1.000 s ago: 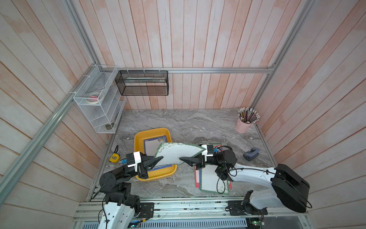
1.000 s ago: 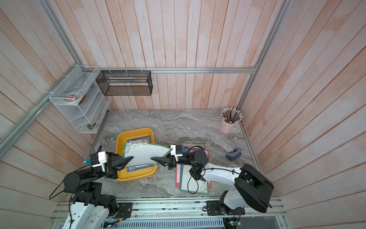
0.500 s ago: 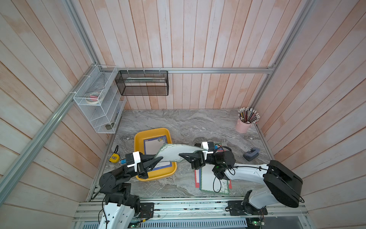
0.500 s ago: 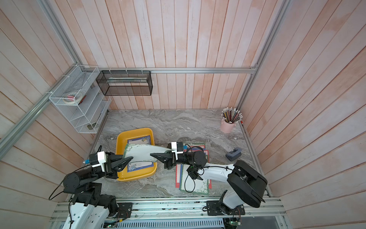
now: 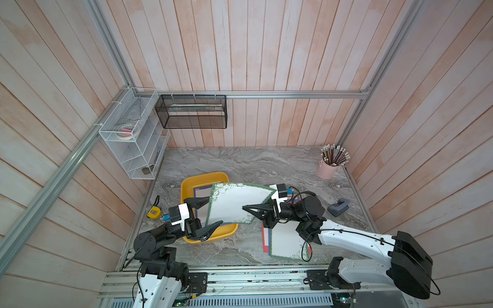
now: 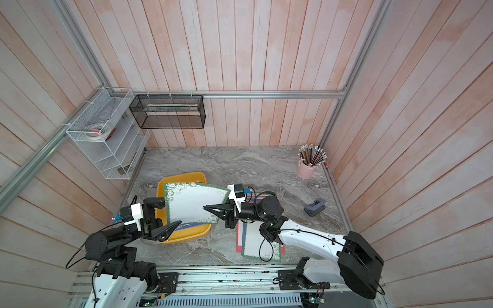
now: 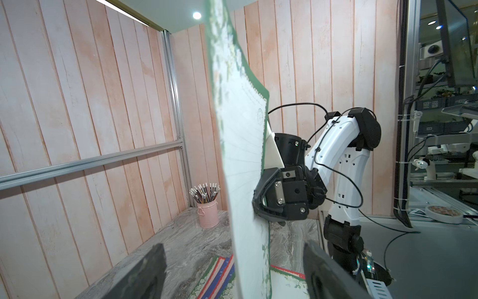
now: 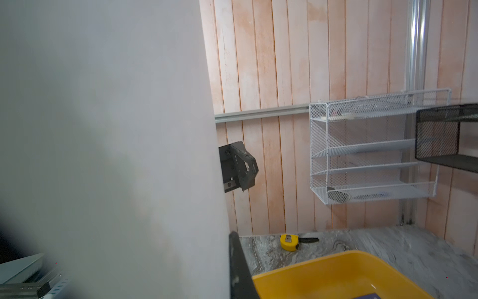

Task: Take out the stationery paper from the storage box
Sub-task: Place the stationery paper at the center of the board.

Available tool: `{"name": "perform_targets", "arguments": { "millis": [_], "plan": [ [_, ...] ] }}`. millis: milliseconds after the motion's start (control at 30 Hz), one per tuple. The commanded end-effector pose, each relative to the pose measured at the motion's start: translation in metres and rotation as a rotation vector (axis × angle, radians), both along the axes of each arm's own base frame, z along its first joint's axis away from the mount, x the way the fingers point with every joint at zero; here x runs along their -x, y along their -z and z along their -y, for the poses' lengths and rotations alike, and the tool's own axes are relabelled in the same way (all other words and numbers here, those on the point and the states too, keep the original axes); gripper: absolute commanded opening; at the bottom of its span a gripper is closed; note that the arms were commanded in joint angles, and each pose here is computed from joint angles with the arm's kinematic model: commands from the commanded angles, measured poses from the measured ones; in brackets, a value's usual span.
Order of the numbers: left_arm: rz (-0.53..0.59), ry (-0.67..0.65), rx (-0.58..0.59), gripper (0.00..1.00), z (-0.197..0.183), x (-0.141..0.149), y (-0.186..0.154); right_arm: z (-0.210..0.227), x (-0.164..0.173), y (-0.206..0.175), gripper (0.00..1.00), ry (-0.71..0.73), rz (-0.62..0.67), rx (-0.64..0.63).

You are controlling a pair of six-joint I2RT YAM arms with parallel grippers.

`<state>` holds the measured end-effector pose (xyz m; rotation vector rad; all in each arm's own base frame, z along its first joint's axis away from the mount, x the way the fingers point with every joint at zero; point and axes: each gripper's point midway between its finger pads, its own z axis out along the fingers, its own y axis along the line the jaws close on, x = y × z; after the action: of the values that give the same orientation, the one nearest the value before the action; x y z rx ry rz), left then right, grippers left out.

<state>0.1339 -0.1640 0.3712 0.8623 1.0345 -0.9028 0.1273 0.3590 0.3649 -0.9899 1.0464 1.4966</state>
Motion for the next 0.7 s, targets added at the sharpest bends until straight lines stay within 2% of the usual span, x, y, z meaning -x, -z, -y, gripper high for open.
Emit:
{"name": "perform_targets", "arguments": {
  "millis": [0, 167, 467, 667],
  "plan": [
    [0.037, -0.013, -0.002, 0.86, -0.002, 0.005, -0.005, 0.0, -0.013, 0.019, 0.0, 0.052, -0.115, 0.161],
    [0.034, -0.014, 0.0, 1.0, -0.002, 0.004, -0.004, 0.012, -0.022, 0.024, 0.0, 0.079, -0.198, 0.214],
    [0.008, -0.026, 0.001, 1.0, -0.002, -0.004, -0.001, 0.024, -0.034, 0.031, 0.0, 0.076, -0.296, 0.286],
    [-0.007, -0.038, 0.003, 1.0, -0.003, -0.009, 0.0, 0.041, -0.059, 0.069, 0.0, 0.105, -0.565, 0.419]
  ]
}}
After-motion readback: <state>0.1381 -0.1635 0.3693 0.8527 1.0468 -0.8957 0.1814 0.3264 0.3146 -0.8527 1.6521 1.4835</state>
